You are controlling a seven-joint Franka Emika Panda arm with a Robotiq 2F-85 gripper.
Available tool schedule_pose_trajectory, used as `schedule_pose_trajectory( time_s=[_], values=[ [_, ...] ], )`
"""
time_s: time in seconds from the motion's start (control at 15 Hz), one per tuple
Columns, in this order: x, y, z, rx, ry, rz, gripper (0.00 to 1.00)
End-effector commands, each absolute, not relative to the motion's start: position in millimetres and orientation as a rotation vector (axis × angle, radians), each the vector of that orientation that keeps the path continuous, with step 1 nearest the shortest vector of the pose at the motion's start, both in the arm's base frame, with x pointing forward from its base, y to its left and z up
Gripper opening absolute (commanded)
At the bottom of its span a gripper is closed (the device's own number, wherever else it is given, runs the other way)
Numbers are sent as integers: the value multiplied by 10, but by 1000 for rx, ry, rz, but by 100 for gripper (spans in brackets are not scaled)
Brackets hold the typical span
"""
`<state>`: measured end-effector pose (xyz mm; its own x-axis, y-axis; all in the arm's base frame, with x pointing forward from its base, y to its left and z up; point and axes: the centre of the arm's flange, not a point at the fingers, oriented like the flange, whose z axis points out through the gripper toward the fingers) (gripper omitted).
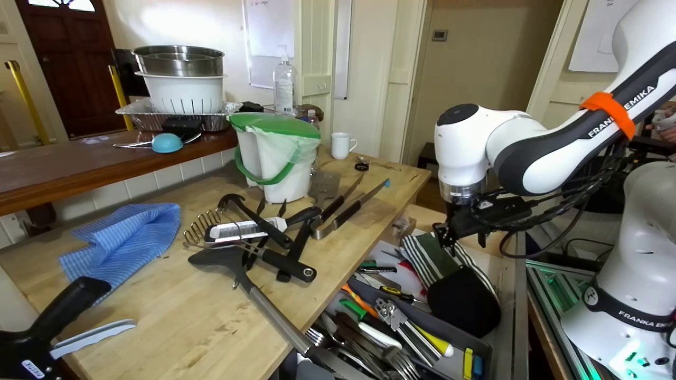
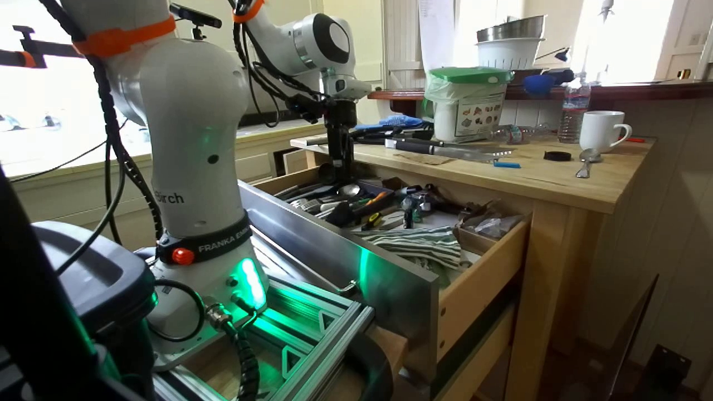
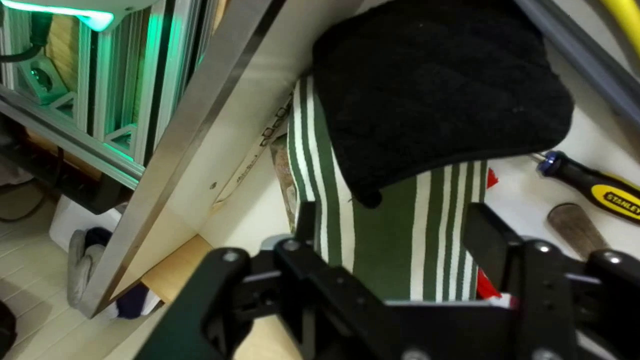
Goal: Put the towel in the drawer
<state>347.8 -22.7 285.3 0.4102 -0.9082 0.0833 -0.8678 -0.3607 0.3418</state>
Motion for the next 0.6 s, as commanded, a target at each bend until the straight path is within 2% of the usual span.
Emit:
schedule_pose_trajectory(
  time_s=[0.0, 0.47, 0.53],
  values=[
    [3487, -235, 3127, 2337, -1429, 18, 100],
    [3547, -523, 4032, 2469, -958, 264, 100],
    [3596, -386, 3782, 2419, -1070, 229, 100]
  ],
)
